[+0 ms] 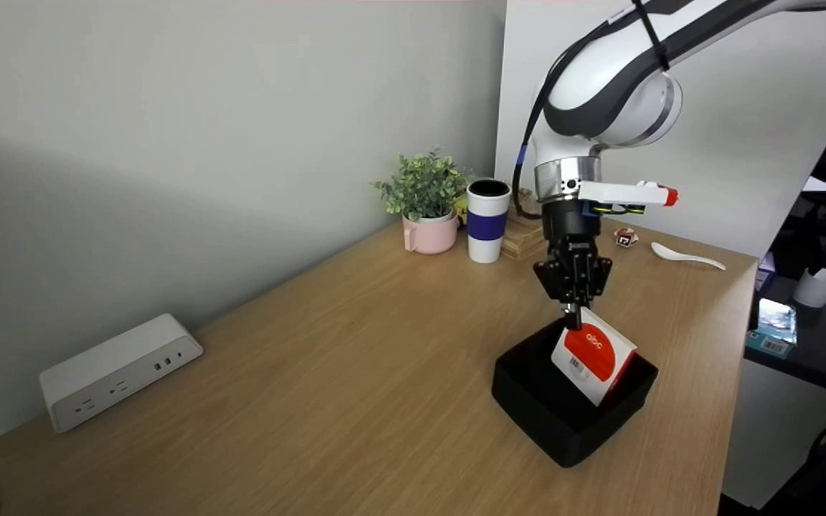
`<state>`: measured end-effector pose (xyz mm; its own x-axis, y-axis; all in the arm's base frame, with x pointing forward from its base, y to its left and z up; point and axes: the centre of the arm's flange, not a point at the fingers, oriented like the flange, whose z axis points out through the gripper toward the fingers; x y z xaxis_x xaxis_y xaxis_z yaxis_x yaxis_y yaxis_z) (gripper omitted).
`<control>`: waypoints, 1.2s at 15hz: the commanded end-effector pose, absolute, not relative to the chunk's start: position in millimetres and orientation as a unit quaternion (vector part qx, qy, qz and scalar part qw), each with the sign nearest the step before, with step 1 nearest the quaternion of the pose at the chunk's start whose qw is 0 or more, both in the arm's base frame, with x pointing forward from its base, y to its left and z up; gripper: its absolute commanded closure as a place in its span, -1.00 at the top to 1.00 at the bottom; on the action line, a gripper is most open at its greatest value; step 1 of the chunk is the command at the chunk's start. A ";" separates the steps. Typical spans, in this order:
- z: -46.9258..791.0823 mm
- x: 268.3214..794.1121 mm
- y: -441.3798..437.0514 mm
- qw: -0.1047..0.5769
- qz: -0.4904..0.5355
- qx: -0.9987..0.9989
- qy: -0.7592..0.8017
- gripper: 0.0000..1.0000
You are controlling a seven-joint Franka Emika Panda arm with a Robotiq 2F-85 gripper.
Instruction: Remove the book from the box and put it on the table, put it back in the box, then back on the table again.
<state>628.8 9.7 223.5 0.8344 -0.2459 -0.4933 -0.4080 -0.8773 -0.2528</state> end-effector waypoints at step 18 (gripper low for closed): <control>347.2 547.4 -23.8 0.163 0.129 -0.921 0.330 -0.93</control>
